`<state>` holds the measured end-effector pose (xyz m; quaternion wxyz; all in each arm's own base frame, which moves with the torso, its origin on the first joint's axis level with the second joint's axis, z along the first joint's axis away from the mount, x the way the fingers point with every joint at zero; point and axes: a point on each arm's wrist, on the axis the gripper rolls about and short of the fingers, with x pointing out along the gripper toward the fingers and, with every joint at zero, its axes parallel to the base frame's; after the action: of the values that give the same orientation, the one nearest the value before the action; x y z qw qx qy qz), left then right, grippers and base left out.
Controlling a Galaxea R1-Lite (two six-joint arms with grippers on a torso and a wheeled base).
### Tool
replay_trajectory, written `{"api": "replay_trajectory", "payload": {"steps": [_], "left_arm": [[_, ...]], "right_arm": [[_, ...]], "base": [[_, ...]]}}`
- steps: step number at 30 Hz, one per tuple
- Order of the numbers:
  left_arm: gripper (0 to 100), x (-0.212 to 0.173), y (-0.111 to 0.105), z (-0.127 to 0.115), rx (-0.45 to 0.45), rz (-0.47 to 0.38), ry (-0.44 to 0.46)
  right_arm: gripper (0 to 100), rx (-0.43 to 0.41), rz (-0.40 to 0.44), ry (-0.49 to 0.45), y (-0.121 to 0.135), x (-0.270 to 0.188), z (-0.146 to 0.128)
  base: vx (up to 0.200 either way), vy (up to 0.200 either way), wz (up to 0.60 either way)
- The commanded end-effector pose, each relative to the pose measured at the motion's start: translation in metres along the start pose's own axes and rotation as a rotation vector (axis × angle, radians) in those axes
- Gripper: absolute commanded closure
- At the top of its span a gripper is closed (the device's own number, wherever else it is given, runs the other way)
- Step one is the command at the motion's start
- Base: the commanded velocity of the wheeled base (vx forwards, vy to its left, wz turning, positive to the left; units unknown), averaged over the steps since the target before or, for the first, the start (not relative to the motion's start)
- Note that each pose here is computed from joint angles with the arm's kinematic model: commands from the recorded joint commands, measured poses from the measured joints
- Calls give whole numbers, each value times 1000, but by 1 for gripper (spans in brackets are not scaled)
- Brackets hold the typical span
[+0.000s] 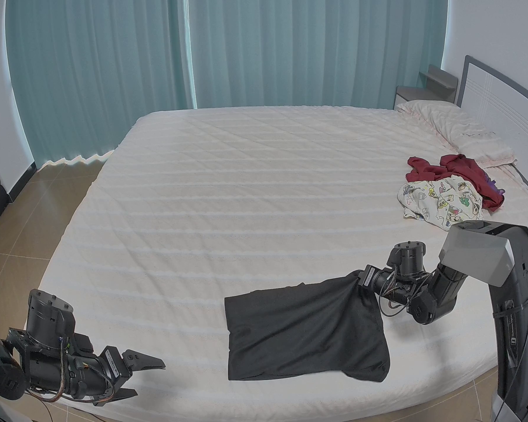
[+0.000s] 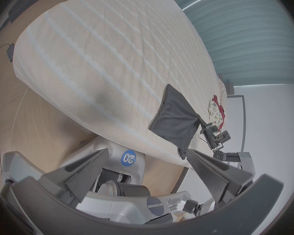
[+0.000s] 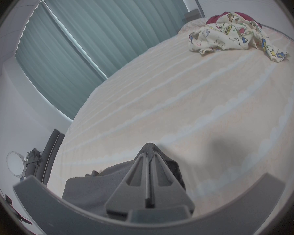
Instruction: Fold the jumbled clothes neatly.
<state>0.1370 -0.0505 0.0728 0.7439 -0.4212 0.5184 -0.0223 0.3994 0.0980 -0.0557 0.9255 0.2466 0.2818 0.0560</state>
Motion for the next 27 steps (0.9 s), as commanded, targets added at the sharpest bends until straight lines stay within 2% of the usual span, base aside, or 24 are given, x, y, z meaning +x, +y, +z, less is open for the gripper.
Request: {"api": "replay_trajectory", "payload": {"steps": [1, 5, 6, 10, 13, 14, 18, 21, 24, 25, 27], "left_arm": [[0, 0, 0, 0, -1, 1, 1], [0, 0, 0, 0, -1, 1, 1], [0, 0, 0, 0, -1, 1, 1], [0, 0, 0, 0, 1, -1, -2], [0, -1, -1, 0, 3, -7, -8], [0, -3, -2, 0, 5, -19, -8], [0, -5, -4, 0, 15, -48, -14], [0, -5, -9, 3, 24, -82, -13], [0, -5, -17, 8, 35, -98, -33], [0, -4, -19, 9, 36, -100, -36], [0, -2, -21, 11, 36, -99, -30]], "right_arm": [[100, 0, 1, -27, -2, 1, 2], [100, -4, 1, -20, -2, 0, -1], [0, -3, -2, -16, -2, -1, -2], [0, -3, -10, -18, -4, -4, -1], [0, 4, -13, -29, -7, -11, 6], [0, 15, -13, -32, -7, -26, 15], [0, -4, 29, 79, -11, -56, 3], [0, -46, 64, 177, -16, -73, -11], [0, -93, 73, 219, -21, -79, -18], [0, -131, 72, 243, -24, -82, -23], [0, -149, 69, 266, -26, -86, -29]], "base": [[0, 0, 0], [0, 0, 0], [0, 0, 0], [0, 0, 0], [0, 0, 0], [0, 0, 0], [0, 0, 0], [200, 0, 0], [200, 0, 0], [200, 0, 0], [200, 0, 0]]}}
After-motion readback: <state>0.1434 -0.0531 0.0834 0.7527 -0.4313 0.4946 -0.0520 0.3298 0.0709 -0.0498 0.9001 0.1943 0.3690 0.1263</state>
